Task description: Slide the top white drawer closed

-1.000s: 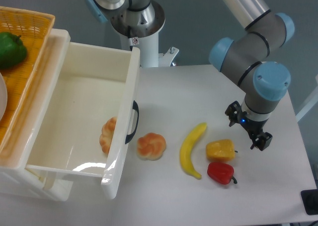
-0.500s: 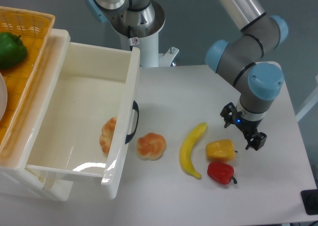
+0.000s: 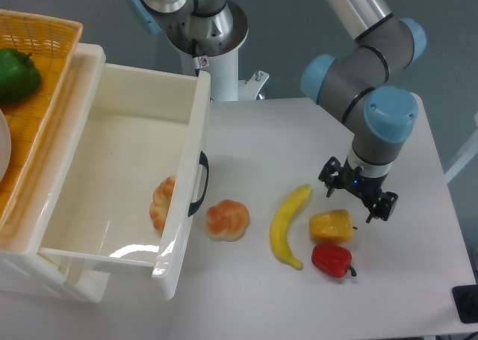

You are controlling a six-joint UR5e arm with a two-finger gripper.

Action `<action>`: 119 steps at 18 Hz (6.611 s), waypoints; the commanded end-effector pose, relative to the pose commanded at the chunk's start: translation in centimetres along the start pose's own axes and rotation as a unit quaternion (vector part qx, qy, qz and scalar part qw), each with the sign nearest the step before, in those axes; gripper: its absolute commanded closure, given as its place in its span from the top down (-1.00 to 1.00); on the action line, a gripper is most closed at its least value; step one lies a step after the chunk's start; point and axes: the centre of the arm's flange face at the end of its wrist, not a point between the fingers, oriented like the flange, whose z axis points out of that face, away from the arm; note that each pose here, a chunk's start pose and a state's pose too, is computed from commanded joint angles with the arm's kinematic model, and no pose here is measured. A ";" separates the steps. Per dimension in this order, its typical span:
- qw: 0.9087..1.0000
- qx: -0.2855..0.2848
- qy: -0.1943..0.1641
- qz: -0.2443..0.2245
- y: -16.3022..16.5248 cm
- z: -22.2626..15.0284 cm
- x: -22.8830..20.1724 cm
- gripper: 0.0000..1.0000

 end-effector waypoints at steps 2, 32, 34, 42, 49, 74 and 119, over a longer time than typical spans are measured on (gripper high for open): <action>1.000 -0.002 0.006 -0.022 -0.3 -0.1 1.5 -0.16; 0.940 0.110 0.292 -0.137 -5.1 -3.3 10.9 -1.00; 0.938 0.113 0.297 -0.138 -5.1 -3.5 11.1 -1.00; 0.936 0.123 0.302 -0.136 -5.7 -5.1 12.1 -1.00; 0.935 0.125 0.306 -0.131 -6.1 -5.7 13.1 -1.00; 0.936 0.097 0.323 -0.096 -10.9 -6.3 20.8 -1.00; 0.951 0.143 0.253 -0.103 -11.1 -6.5 16.7 1.00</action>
